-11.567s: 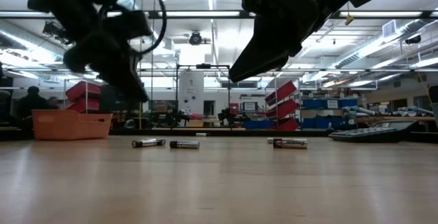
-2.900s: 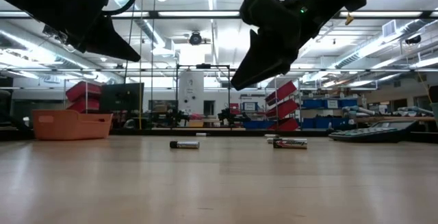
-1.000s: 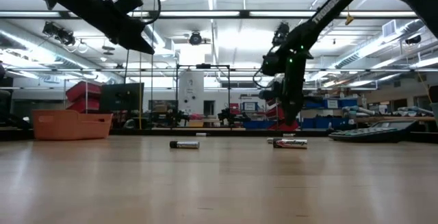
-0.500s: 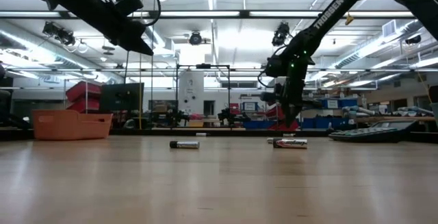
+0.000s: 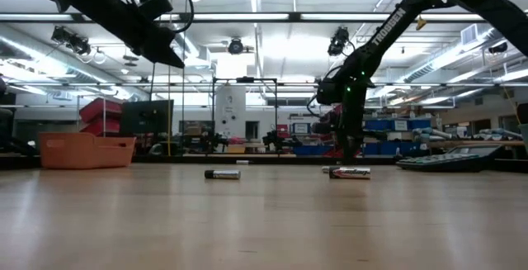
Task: Sort batteries
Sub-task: Put the silver battery into the orange bin
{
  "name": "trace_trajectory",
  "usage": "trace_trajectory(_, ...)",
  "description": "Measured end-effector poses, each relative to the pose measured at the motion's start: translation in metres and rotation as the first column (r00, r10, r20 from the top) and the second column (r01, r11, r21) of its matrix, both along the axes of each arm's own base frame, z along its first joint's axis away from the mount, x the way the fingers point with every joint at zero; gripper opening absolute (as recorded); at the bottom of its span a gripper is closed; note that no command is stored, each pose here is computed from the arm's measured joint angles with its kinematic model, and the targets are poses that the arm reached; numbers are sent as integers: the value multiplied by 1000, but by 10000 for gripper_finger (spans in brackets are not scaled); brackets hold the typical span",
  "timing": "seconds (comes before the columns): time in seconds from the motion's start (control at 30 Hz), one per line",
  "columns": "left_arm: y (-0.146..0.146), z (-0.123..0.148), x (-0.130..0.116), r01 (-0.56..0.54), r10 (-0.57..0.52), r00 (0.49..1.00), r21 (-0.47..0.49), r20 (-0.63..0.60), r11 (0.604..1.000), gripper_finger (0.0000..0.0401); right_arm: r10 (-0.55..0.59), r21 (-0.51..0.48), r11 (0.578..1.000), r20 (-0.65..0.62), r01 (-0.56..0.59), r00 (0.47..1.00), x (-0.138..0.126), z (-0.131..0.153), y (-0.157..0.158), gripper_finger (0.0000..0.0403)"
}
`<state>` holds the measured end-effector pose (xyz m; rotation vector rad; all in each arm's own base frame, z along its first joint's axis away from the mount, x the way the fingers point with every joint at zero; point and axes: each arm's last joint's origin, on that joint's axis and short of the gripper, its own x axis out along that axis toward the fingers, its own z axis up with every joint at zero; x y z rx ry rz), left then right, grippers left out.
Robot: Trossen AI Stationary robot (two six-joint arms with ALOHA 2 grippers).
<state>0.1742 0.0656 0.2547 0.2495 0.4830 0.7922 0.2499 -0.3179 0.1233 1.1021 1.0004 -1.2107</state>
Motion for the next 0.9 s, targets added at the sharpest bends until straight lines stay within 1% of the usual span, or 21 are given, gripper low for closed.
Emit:
trace_trajectory(0.1,0,0,0,0,0,1000,-1,-4,1000,0,24,15,1000,26,-24,999,1,3,1,12)
trace_trajectory(0.27,0,0,0,4,-4,1000,-3,-5,1000,0,81,-6,997,86,-80,993,6,26,11,13)
trace_trajectory(0.37,0,0,0,4,-4,1000,-3,-5,1000,0,93,-84,993,97,-85,991,9,51,17,16)
trace_trajectory(0.43,0,0,0,4,-4,1000,-3,-5,1000,0,70,-130,990,74,-60,995,8,59,18,16)
trace_trajectory(0.53,0,-1,0,4,-4,1000,-3,-5,1000,0,43,-153,987,24,-39,999,4,58,16,15)
trace_trajectory(0.6,0,-1,0,4,-4,1000,-3,-6,1000,0,35,-152,988,24,-31,999,3,55,13,13)
trace_trajectory(0.73,0,-1,0,4,-4,1000,-3,-6,1000,0,19,-103,995,-8,-20,1000,1,34,7,11)
trace_trajectory(0.9,0,-1,0,4,-4,1000,-4,-8,1000,0,25,-67,997,11,-24,1000,4,19,3,13)
